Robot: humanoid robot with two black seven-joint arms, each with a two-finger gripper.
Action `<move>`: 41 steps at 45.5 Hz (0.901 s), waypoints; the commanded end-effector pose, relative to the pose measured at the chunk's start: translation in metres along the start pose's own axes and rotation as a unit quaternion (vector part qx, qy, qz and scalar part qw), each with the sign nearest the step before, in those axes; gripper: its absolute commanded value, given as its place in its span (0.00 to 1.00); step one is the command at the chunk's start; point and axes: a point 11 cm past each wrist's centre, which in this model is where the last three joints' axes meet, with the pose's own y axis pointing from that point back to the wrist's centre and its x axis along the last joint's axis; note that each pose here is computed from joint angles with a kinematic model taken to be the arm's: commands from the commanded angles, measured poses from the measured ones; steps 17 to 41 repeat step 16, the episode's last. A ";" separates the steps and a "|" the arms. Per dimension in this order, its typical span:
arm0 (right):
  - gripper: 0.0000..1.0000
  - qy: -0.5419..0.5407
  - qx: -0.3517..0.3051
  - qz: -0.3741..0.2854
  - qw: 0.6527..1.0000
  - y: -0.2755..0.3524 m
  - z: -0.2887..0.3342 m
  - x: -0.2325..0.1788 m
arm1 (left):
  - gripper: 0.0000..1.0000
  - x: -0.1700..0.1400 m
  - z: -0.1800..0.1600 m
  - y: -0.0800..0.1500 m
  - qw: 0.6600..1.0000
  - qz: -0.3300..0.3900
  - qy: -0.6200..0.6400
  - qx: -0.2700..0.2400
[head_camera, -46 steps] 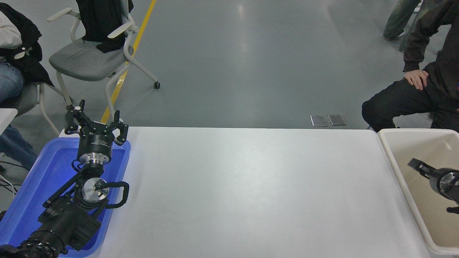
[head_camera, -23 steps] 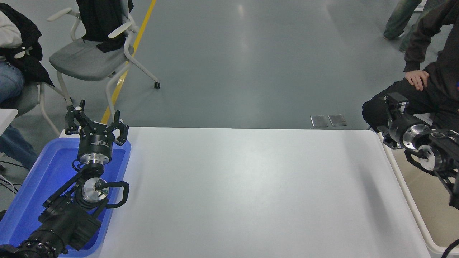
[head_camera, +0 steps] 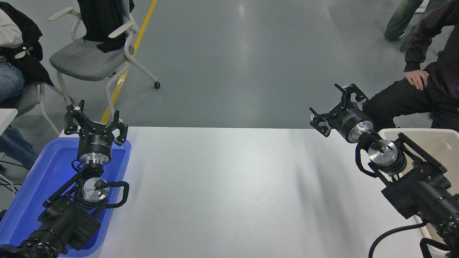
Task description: Pick up paper ball place in dustbin
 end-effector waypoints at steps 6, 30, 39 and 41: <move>1.00 -0.070 -0.006 -0.025 0.997 0.014 0.035 0.022 | 0.99 0.000 0.000 0.000 1.000 0.000 0.000 0.000; 1.00 -0.070 -0.003 -0.018 0.997 0.019 0.035 0.037 | 0.99 0.000 0.000 0.000 1.000 0.000 0.000 0.000; 1.00 -0.070 -0.003 -0.018 0.997 0.019 0.035 0.037 | 0.99 0.000 0.000 0.000 1.000 0.000 0.000 0.000; 1.00 -0.070 -0.003 -0.018 0.997 0.019 0.035 0.037 | 0.99 0.000 0.000 0.000 1.000 0.000 0.000 0.000</move>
